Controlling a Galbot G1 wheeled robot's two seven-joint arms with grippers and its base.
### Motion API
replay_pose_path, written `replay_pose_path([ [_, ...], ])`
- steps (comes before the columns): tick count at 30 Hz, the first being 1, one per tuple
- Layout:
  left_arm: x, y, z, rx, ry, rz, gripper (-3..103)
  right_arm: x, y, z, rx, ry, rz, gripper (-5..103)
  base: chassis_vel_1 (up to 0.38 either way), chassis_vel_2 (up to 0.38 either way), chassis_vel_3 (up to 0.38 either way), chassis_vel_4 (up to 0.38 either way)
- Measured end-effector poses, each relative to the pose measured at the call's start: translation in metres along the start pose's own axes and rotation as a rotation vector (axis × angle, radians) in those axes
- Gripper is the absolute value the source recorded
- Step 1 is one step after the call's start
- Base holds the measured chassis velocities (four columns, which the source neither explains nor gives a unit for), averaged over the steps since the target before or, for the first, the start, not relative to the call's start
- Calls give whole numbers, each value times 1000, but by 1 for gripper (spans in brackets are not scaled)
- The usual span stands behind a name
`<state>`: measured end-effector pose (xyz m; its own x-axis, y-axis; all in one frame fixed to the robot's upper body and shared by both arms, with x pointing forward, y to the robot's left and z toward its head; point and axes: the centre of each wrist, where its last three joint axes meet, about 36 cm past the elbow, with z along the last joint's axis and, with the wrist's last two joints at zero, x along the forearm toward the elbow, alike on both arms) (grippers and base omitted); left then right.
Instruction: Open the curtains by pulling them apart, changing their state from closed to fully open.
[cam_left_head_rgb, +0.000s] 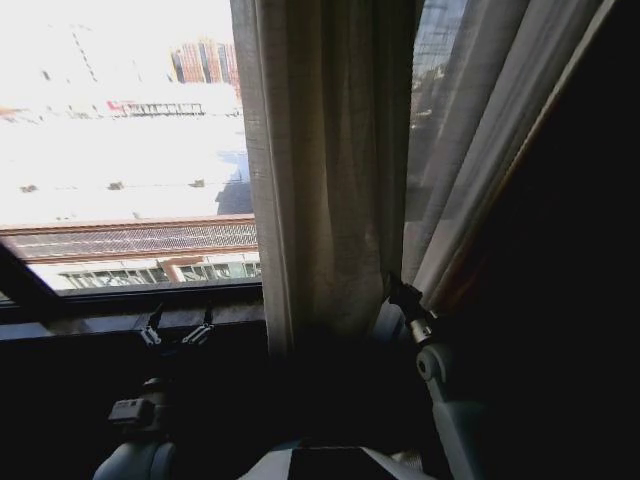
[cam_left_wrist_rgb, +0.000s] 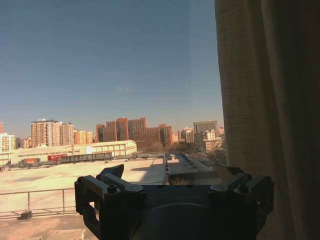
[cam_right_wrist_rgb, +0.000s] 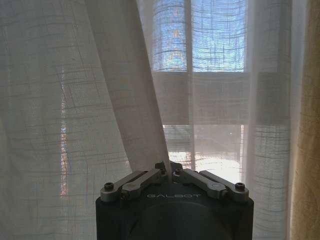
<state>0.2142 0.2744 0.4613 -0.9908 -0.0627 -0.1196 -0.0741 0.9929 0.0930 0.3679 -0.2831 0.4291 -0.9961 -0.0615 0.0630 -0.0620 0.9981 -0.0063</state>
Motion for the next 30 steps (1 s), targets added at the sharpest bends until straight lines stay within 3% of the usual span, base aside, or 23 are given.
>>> replay_pose_path([
  [13,1,0,0,1,-1,0,100,1,0,6,19,-23,10,0,-323,-319,326,327],
  [30,0,0,1,1,-4,0,100,-1,-2,10,18,-15,36,0,-30,-33,37,22],
])
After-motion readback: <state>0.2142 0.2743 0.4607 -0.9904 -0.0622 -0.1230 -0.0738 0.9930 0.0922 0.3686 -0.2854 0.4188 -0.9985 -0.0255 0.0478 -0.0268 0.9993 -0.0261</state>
